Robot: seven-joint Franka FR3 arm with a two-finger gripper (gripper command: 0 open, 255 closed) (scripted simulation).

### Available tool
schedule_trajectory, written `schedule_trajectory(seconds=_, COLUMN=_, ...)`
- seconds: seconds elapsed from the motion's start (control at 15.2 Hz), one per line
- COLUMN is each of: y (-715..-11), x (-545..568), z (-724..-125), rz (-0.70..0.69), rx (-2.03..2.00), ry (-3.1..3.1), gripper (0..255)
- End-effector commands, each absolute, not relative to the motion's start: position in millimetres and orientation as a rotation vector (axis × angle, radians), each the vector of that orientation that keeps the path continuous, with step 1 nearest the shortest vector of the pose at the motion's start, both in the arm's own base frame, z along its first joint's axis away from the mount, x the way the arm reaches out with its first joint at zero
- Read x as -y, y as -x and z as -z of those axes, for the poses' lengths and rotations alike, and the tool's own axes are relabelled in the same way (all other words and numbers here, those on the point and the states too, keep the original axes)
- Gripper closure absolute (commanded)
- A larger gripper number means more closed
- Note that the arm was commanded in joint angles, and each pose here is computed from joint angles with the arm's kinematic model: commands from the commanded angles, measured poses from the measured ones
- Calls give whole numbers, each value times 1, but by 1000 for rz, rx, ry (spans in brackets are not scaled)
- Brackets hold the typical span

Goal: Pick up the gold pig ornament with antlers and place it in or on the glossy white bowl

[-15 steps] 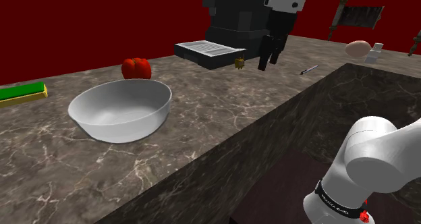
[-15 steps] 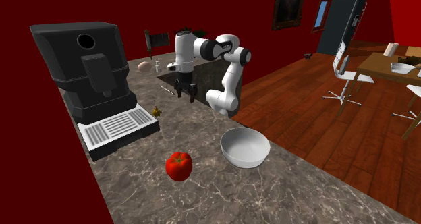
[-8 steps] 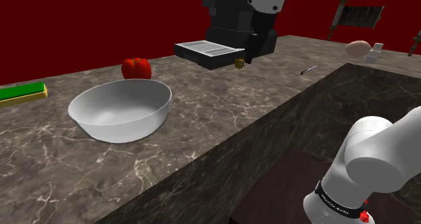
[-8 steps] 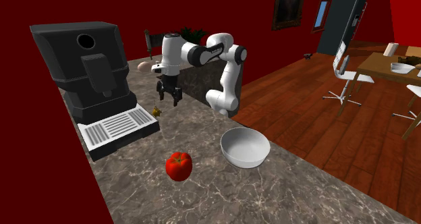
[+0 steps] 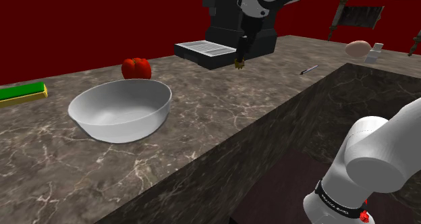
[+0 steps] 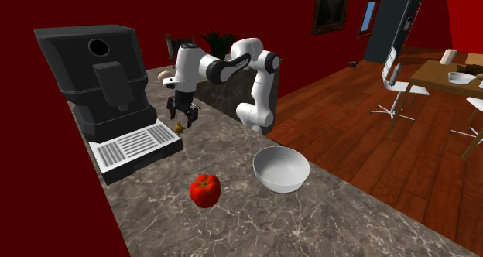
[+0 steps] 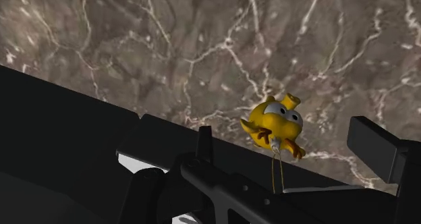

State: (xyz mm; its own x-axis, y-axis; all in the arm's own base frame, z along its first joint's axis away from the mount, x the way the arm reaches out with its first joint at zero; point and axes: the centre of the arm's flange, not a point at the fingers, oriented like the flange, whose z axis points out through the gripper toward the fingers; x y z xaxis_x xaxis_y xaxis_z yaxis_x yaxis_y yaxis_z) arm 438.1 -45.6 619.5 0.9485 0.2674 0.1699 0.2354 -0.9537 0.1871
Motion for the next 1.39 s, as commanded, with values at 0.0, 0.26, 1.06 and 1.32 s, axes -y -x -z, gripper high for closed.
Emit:
schedule_trajectory(seconds=0.0, y=-441, x=47, z=-610, rz=-291, rx=-383, ry=-2937, gripper=0)
schedule_trajectory(seconds=0.26, y=-444, x=49, z=-596, rz=-291, rx=-383, ry=-2937, gripper=0)
schedule_trajectory(seconds=1.06, y=-444, x=49, z=-597, rz=-291, rx=-383, ry=-2937, gripper=255)
schedule_trajectory(seconds=1.32, y=-444, x=49, z=-596, rz=-291, rx=-383, ry=-2937, gripper=255)
